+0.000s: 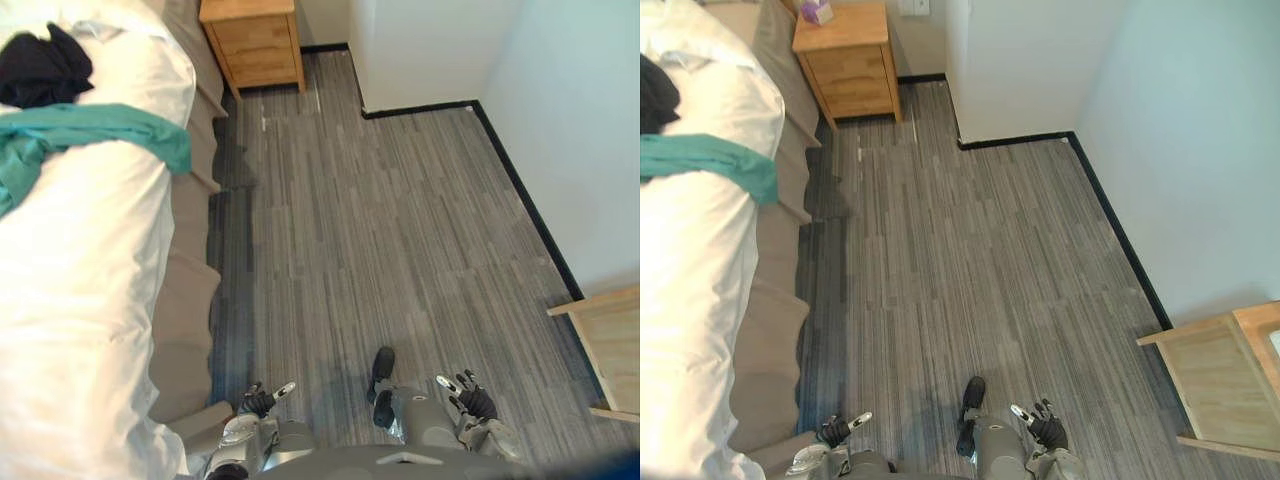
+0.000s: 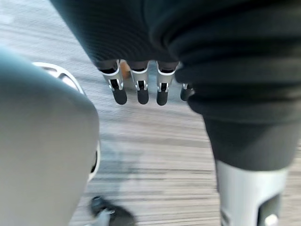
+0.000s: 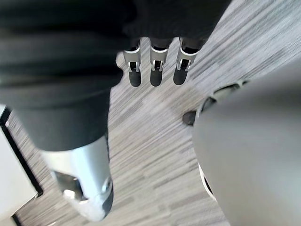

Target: Tidy the bed and pick cloth on bed and put in laundry

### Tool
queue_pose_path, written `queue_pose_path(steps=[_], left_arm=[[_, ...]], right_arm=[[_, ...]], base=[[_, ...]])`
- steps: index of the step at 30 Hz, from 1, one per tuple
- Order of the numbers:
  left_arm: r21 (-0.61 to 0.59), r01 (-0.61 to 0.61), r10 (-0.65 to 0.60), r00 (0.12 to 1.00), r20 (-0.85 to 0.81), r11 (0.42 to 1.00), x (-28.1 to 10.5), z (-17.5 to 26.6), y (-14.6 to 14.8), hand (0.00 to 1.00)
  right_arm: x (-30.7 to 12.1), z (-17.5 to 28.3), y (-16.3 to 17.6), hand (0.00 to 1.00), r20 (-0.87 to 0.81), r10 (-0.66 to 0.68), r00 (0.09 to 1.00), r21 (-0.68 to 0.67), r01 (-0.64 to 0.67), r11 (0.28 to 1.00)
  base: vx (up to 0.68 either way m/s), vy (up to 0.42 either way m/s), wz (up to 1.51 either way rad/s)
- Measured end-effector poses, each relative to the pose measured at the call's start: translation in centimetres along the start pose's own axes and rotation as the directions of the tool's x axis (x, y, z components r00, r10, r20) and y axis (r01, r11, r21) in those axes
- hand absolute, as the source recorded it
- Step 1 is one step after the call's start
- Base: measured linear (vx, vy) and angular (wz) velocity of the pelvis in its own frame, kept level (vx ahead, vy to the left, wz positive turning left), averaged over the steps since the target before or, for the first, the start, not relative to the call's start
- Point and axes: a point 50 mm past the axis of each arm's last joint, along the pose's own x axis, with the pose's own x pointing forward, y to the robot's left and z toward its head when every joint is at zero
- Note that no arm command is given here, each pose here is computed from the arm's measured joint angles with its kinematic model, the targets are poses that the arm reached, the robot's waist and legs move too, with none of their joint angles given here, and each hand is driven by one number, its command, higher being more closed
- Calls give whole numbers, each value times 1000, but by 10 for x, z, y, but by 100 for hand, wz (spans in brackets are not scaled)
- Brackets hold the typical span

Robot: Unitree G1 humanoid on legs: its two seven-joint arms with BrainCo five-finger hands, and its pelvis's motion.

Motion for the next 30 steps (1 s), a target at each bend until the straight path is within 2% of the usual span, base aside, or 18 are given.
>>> queue_pose_path(steps=[5,10,13,17,19,23,26,30], left_arm=[[-7,-5,6,996,88,1000,-1,10,-4,0],[-12,5,-3,995,103,1000,-1,12,-5,0],[-34,5,-1,995,105,999,-2,12,-5,0],[-87,13,-6,996,85,996,-5,2,-8,0],[-98,13,-6,997,71,995,-6,-4,2,0],[-105,65,-61,997,44,992,-4,-2,1,0],[-31,123,-123,992,3,992,-3,-5,0,0],[-21,130,-131,991,-2,991,-2,-4,-4,0]], right_arm=[[2,4,8,0,14,45,999,-93,-43,995],[1,1,14,0,7,73,997,-152,-71,986],[0,-2,17,0,1,78,997,-157,-77,985],[-3,-7,9,0,-17,72,997,-238,-74,969],[-7,-20,10,0,-67,55,996,-250,-70,966],[-9,-29,1,0,-138,-20,990,-161,-2,987],[-12,-35,-12,0,-193,-110,975,-67,99,993],[-10,-30,-12,0,-171,-111,979,-53,103,993]], base=[[247,-72,-31],[253,6,-27],[261,142,-44],[360,265,-21],[475,329,0],[511,299,24],[433,132,83],[463,-20,66]])
